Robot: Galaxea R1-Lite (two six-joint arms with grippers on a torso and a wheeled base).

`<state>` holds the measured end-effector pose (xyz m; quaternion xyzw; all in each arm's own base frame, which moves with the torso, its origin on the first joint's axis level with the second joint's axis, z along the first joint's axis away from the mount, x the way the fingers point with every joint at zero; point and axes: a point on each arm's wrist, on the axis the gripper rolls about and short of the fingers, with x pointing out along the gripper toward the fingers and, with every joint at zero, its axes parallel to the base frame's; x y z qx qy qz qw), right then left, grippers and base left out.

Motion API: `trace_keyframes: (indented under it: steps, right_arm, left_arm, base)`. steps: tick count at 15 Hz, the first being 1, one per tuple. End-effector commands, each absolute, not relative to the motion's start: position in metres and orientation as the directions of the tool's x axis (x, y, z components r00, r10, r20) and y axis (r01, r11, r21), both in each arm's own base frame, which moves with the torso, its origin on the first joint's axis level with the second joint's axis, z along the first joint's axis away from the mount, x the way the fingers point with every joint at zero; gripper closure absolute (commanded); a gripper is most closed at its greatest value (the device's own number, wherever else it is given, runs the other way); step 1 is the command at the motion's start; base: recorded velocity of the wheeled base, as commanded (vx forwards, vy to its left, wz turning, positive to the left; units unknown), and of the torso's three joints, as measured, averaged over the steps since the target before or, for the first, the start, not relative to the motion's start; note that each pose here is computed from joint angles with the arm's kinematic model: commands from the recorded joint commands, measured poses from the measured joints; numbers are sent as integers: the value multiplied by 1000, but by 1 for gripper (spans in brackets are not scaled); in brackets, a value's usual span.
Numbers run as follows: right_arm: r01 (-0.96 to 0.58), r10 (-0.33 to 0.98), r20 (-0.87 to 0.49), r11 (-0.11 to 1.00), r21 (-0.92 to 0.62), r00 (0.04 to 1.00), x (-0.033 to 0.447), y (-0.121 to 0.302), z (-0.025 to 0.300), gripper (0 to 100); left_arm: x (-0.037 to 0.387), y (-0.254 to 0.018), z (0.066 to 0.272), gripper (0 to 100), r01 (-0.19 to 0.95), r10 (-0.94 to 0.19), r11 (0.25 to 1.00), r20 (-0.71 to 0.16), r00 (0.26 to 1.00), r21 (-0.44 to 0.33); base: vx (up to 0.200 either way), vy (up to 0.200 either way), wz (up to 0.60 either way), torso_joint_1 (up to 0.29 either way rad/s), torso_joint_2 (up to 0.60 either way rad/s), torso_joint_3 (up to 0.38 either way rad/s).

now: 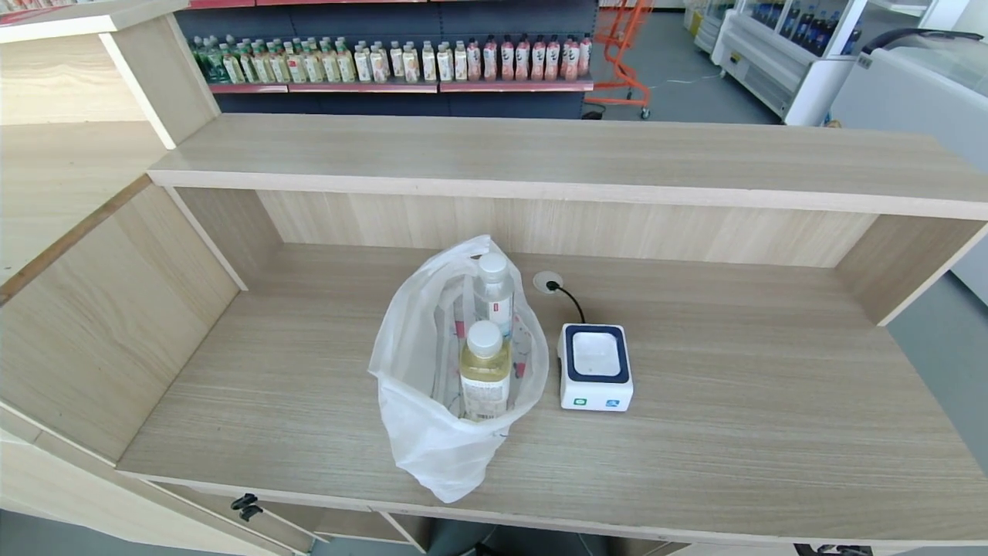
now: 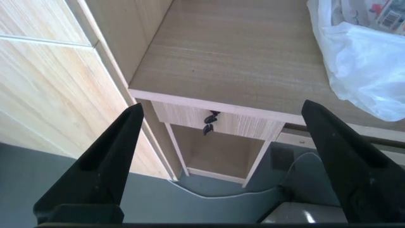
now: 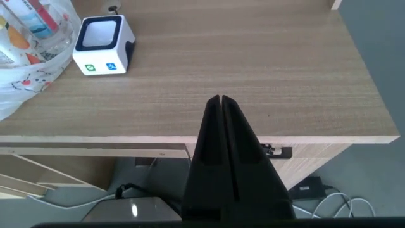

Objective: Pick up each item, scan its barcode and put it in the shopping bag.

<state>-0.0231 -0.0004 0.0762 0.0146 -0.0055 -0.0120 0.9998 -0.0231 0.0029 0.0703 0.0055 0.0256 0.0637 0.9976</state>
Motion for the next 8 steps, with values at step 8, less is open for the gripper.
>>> trace_keyframes:
  steps: [8]
  right_arm:
    - [24,-25,8,999,31,1000,-23,0,76,100]
  left_arm:
    - [-23,3,70,0,-128,129,992,-50,990,14]
  base:
    - [0,0,0,0,0,0]
